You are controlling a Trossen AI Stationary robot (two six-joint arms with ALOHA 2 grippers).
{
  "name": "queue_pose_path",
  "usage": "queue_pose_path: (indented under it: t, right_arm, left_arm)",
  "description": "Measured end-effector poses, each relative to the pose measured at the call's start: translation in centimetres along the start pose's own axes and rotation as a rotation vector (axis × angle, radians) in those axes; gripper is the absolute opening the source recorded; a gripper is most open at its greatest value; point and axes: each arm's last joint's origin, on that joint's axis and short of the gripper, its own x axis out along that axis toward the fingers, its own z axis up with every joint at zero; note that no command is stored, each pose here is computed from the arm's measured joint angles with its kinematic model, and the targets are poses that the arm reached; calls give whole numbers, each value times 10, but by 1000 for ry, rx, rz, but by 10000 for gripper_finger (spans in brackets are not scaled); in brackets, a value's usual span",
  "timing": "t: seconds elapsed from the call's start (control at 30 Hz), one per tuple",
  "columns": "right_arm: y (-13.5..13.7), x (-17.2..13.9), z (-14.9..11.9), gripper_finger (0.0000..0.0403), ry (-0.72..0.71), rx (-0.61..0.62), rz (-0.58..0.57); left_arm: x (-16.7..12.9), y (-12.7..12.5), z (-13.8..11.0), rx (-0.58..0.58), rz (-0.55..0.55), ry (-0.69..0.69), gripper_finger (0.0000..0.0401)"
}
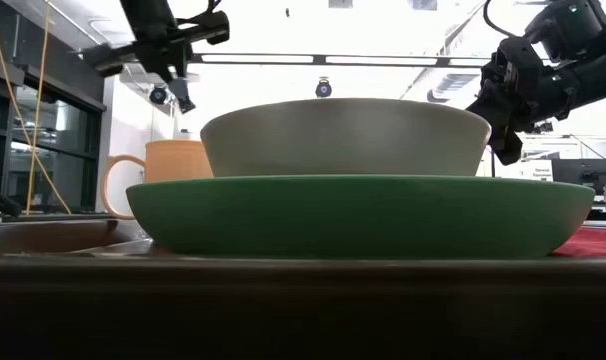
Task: Set up tray
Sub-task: Put the blue fork on top of the red napkin on the black tray
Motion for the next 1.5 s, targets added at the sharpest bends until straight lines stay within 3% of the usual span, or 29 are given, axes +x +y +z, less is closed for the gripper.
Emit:
queue_pose_path:
  t: [0.57, 0.97, 1.23, 1.5]
  right_arm:
    - [-5, 0, 5, 79, -22, 13, -2]
    - [-16, -2, 11, 79, -14, 43, 42]
    - [-19, 1, 13, 79, 12, 52, 69]
    - [-13, 7, 31, 79, 2, -28, 74]
  left_arm:
    - [30, -34, 28, 69, -188, -17, 21]
    - [52, -53, 34, 86, -269, -31, 21]
    - [52, -88, 47, 164, -299, -74, 21]
    - [56, -124, 64, 249, -305, -108, 21]
